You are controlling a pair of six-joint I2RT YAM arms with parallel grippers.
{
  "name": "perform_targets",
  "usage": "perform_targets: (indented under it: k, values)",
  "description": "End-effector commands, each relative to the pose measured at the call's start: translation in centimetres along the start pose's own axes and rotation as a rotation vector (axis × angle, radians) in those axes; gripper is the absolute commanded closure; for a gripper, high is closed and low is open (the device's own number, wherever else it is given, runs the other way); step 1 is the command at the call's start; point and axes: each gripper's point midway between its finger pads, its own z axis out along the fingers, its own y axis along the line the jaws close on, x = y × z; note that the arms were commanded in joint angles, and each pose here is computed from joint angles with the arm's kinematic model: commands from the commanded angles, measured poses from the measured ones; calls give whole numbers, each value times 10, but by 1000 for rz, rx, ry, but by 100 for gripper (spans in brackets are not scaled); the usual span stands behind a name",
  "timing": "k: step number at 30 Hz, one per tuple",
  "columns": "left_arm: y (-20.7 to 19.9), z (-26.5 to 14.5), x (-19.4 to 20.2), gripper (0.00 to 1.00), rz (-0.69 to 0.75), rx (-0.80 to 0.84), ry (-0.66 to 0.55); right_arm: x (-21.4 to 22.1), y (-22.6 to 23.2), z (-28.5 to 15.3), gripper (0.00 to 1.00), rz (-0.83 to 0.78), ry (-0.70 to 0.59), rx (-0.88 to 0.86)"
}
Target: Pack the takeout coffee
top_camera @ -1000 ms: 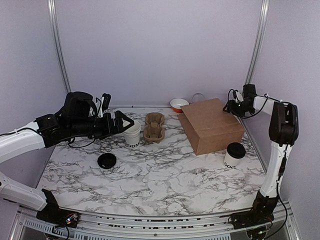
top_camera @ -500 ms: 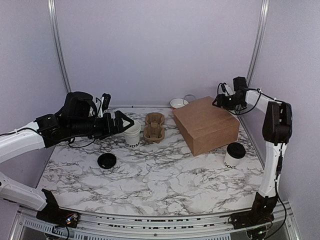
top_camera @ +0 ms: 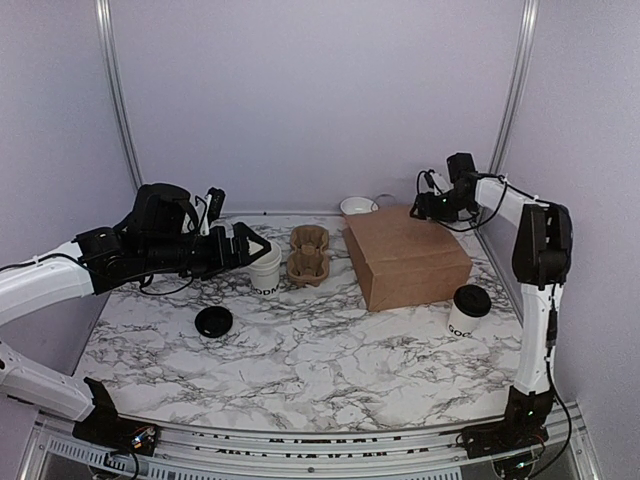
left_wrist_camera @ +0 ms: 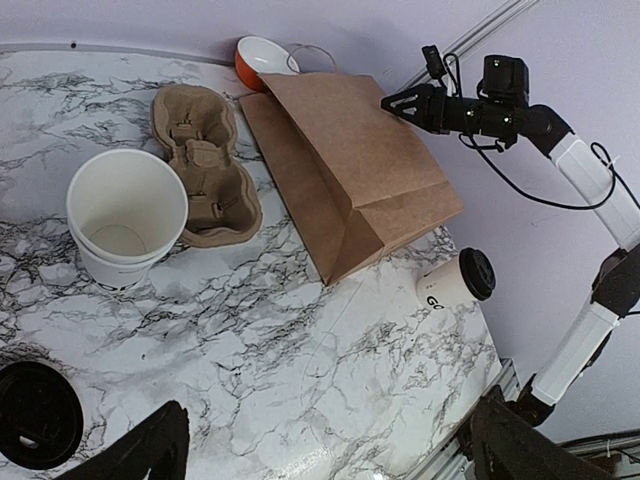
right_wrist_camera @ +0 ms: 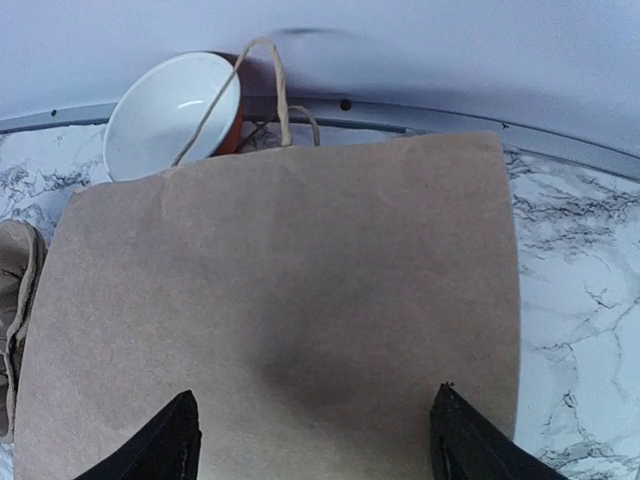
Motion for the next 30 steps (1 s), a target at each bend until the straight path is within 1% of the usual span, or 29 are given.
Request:
perform_targets:
  k: [1,5,8,10,13,15,21,24,30]
  values:
    - [-3,-3,-5,1,0,-8,-8,-11,8,-9,23,-59,2,172]
    - [0,-3,-4,1,0,-18,-10,-25,11,-36,21,-71,-46,313]
    - [2,-1,-3,1,-3,-27,-13,-28,36,-50,20,-98,-66,357]
    - [4,0,-4,1,-10,-39,-21,-22,58,-52,21,-128,-61,380]
    - [7,-1,-7,1,-18,-54,-35,-4,94,-50,24,-175,-42,400]
    - [8,-1,-7,1,-17,-60,-39,6,116,-49,28,-205,-35,410]
    - [10,2,-8,1,-20,-68,-38,33,177,-34,36,-292,-3,380]
    - [9,5,-8,1,-28,-67,-37,41,194,-23,40,-322,18,376]
    - [11,7,-6,1,-32,-69,-32,54,205,2,43,-380,51,433]
